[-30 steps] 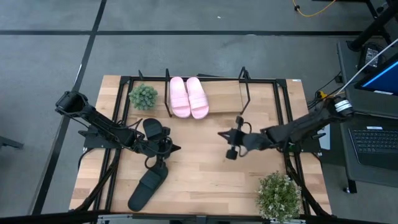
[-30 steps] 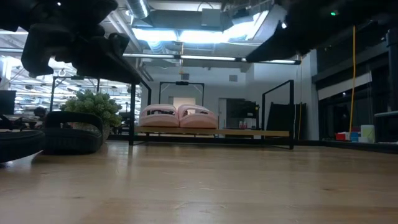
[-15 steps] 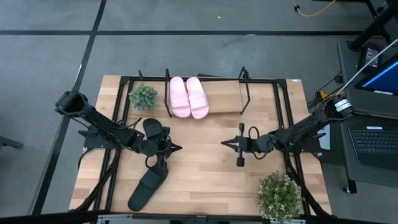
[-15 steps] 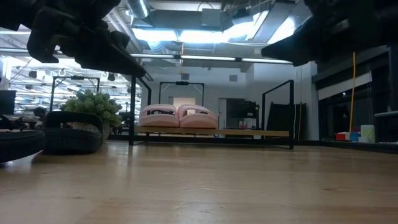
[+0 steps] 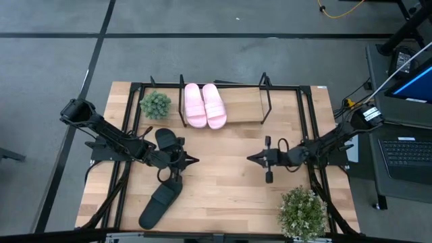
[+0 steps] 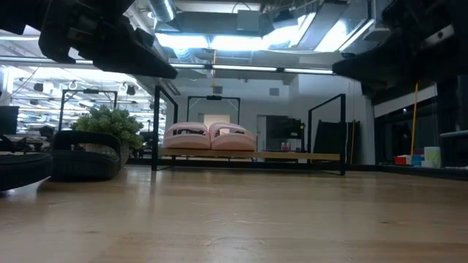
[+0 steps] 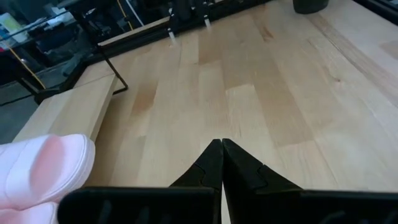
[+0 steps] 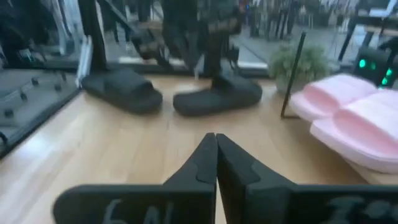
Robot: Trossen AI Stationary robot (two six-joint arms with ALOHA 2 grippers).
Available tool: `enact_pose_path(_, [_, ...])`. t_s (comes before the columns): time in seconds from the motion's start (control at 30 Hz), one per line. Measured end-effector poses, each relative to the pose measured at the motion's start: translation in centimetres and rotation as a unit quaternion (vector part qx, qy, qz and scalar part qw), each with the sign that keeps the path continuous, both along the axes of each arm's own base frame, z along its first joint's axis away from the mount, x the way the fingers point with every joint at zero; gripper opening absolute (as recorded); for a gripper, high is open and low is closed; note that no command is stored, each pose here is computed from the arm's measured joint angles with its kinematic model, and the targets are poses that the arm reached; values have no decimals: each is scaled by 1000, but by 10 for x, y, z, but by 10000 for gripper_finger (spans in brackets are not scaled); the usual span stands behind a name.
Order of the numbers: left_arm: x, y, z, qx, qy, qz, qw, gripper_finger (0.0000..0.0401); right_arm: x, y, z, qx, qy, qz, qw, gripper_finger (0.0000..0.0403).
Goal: Pick and place slides into the shelf
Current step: Put the bottom black slides on the shelf
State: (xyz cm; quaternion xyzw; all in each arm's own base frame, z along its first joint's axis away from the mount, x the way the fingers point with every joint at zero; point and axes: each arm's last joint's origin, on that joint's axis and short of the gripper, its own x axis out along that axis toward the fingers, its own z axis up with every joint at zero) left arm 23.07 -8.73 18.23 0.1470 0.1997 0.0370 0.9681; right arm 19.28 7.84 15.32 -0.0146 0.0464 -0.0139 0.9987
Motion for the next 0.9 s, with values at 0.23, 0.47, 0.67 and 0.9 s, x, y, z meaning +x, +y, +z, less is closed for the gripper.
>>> enact_pose_path(0.23, [-1, 0, -2, -17, 8, 2, 1000, 0, -13, -6, -13, 33, 8, -4, 999, 9])
enact_pose_path(0.47, [-7, -8, -9, -32, 51, -44, 997, 0, -10, -5, -9, 33, 2, -3, 999, 11])
enact_pose_path(0.67, [-18, -27, -9, -38, 60, -81, 994, 0, -10, -5, -11, 39, 12, -4, 999, 4])
enact_pose_path(0.9, [-47, -41, 1, -84, 71, -59, 992, 0, -10, -5, -12, 48, 14, -1, 999, 21])
